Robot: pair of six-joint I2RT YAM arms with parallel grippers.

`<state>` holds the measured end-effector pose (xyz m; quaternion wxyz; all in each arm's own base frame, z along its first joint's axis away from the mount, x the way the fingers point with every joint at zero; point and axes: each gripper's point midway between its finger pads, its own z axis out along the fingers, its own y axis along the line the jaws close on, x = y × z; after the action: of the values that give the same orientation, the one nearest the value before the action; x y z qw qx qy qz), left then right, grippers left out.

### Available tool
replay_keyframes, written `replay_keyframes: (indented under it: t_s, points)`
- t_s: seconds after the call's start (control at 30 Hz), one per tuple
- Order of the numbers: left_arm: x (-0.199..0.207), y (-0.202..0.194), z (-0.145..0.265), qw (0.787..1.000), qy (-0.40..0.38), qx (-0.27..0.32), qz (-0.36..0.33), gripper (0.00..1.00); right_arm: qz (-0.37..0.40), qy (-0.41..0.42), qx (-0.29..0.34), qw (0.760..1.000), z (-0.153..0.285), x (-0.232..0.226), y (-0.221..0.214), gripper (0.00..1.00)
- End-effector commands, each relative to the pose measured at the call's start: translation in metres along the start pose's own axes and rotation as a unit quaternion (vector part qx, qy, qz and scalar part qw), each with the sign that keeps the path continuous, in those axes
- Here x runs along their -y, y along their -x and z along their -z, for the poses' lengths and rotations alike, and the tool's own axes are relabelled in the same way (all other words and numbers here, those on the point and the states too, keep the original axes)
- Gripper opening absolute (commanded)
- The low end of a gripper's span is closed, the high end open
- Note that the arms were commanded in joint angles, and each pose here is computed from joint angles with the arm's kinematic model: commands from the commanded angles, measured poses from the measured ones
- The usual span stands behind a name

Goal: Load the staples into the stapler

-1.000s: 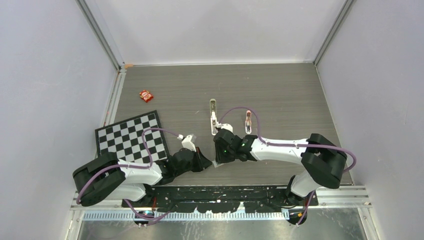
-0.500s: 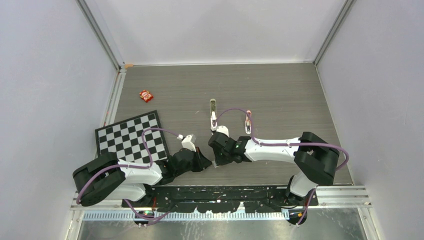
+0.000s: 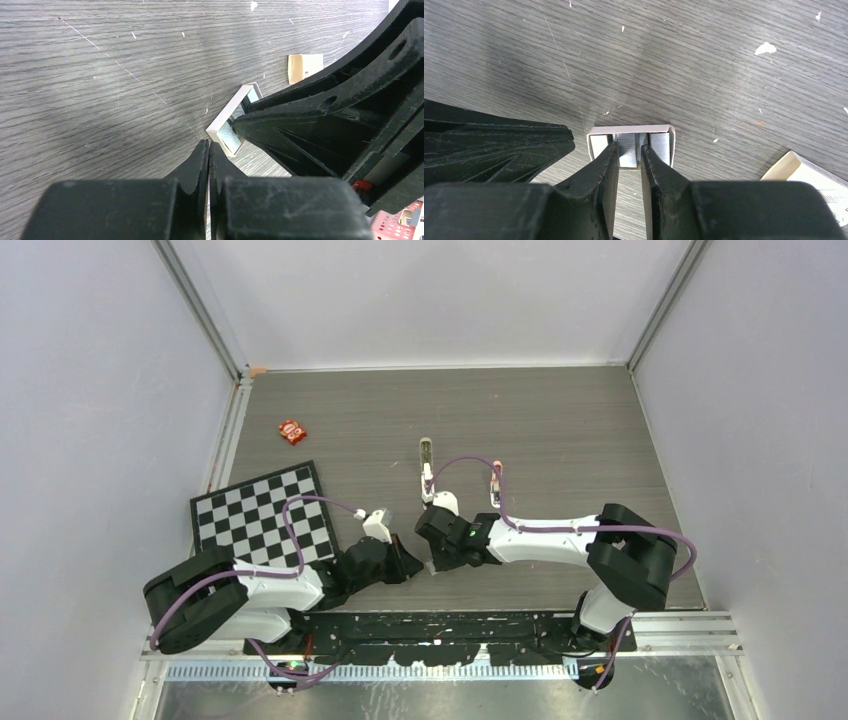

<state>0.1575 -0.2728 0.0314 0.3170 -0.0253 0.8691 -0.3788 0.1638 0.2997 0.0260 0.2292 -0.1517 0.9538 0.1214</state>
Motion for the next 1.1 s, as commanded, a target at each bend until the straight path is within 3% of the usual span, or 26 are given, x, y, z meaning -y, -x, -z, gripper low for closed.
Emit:
replay_keyframes:
  t_s: [0.0,0.37,0.87,0.93,1.07]
  points:
    - [0.014,0.014,-0.001,1.0,-0.015,0.026,-0.008,0.0,-0.002,-0.001,0.014,1.0,0.001,-0.003,0.007,0.29]
    - [0.015,0.015,0.001,0.999,-0.011,0.029,-0.011,0.0,0.009,-0.009,0.012,1.0,0.0,-0.002,0.005,0.29]
    - [0.013,0.017,0.004,0.999,-0.005,0.033,-0.015,0.0,0.021,-0.021,0.028,0.999,0.005,-0.004,0.012,0.22]
    - [0.013,0.02,0.006,0.999,-0.001,0.037,-0.019,0.03,0.02,-0.019,0.03,0.999,0.007,-0.005,0.014,0.21]
    - [0.012,0.031,0.017,0.998,0.016,0.05,-0.036,0.21,0.013,-0.005,0.04,0.999,0.013,-0.008,0.018,0.21]
